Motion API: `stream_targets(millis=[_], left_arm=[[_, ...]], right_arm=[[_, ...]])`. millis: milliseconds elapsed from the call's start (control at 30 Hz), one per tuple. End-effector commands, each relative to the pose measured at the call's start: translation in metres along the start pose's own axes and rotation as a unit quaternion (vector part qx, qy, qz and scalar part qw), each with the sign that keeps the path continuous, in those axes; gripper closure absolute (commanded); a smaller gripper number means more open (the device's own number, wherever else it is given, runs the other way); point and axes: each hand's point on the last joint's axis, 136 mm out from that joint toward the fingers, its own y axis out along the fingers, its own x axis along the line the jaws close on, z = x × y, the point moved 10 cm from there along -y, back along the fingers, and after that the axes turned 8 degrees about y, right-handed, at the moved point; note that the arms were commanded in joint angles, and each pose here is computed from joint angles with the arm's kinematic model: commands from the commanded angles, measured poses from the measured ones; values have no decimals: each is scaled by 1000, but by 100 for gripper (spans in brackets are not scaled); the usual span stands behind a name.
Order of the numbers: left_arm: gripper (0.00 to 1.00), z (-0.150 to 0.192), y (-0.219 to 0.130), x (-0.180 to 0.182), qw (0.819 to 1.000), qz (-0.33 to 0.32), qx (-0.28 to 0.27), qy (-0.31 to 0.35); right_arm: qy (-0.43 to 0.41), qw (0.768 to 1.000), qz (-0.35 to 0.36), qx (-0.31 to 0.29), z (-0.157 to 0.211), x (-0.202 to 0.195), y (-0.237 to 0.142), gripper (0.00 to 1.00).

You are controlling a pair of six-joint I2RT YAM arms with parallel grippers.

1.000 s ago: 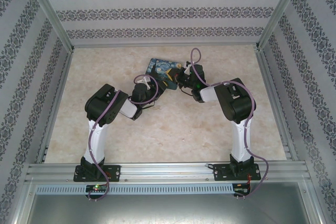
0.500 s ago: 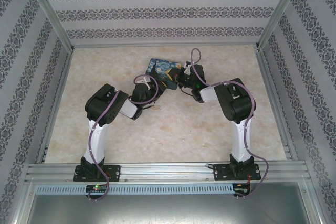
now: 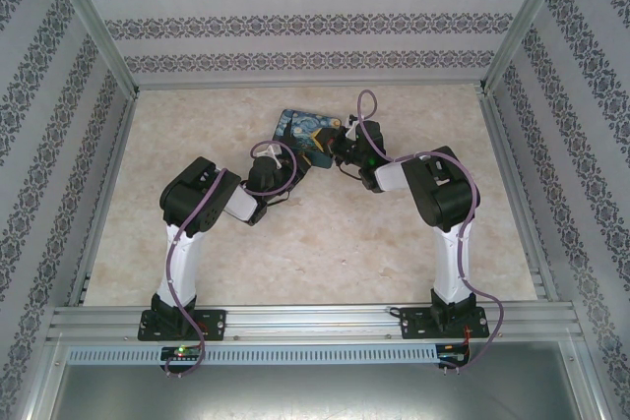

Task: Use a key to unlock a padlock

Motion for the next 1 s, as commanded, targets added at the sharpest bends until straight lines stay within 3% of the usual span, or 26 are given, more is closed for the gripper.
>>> stream_targets(millis=[0, 167, 500, 733, 967], left_arm=[[82, 23, -5, 46, 994, -105, 39, -11], [100, 23, -4, 44, 994, -102, 46, -12], [100, 20, -20, 30, 991, -107, 73, -36], [100, 25, -47, 27, 985, -134, 92, -53], [100, 32, -74, 25, 982, -136, 99, -90]], right_arm=[[24, 999, 43, -1, -3, -32, -1, 100], [22, 999, 37, 0, -4, -26, -1, 100], [-11, 1000, -11, -2, -1, 27, -25, 100], [-33, 999, -25, 3, 29, 46, -61, 100], [-50, 999, -17, 14, 67, 40, -97, 100]])
